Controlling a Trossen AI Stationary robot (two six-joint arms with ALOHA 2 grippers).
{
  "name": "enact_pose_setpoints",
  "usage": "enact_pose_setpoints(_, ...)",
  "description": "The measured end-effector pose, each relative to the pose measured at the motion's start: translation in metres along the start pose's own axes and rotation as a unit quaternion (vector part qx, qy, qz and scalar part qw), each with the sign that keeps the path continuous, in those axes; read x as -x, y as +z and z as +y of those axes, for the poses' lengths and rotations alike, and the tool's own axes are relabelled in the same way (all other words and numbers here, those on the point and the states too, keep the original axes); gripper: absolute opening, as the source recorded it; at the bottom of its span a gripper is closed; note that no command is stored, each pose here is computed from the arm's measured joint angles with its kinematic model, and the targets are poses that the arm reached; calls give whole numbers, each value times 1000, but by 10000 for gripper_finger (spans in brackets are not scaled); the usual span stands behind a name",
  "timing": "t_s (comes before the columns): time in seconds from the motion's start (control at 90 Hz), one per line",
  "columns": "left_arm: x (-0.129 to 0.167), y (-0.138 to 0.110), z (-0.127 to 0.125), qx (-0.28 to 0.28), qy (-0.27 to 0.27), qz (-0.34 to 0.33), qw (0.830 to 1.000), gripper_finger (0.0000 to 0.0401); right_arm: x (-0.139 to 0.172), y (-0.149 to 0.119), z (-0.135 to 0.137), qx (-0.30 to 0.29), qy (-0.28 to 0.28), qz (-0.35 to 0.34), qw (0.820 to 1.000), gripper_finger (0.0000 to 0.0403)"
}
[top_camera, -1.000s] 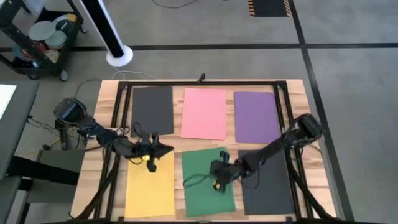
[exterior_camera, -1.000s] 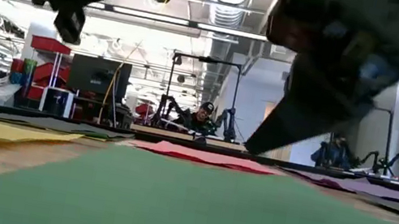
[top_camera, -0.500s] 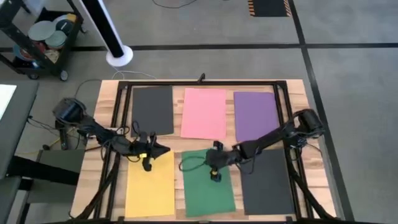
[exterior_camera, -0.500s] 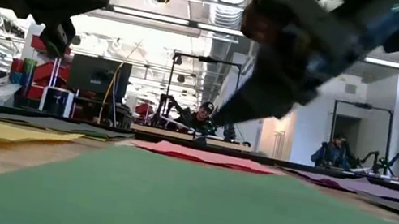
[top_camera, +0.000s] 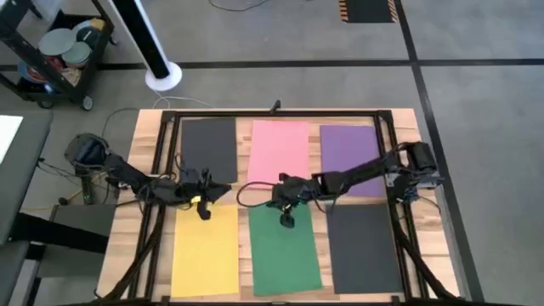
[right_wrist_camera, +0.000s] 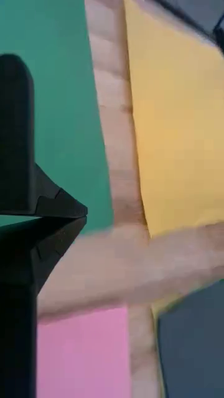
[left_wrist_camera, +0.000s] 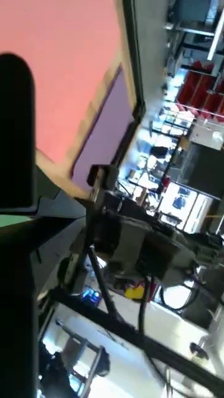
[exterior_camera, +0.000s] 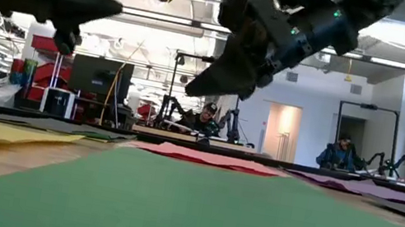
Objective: Organize paper
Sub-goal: Stack the top black paper on top of the black paper
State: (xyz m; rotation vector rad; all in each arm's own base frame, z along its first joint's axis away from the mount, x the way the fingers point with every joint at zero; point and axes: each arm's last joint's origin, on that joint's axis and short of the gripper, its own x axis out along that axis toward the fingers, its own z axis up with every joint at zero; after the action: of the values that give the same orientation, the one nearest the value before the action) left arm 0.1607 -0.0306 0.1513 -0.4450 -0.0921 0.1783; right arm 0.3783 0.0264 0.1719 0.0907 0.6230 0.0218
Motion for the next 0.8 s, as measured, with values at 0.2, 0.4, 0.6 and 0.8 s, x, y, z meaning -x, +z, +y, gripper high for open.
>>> enact_pose_setpoints(0.2, -23, 18, 33, 6, -32, 43, 999, 0, 1, -1, -33, -21, -28, 18, 999, 0)
enact_pose_setpoints(0.4, -46, 55, 70, -27, -1, 47, 999, 0, 1, 4, -38, 6, 6, -4, 1000, 0)
enact_pose_setpoints(0.6, -38, 74, 84, -45, 6, -25, 999, 0, 2, 4, -46, 12, 3, 1, 1000, 0)
enact_pose_setpoints(0.8, -30, 69, 94, -55, 56, -23, 997, 0, 3, 6, -54, 33, -35, 2, 999, 15)
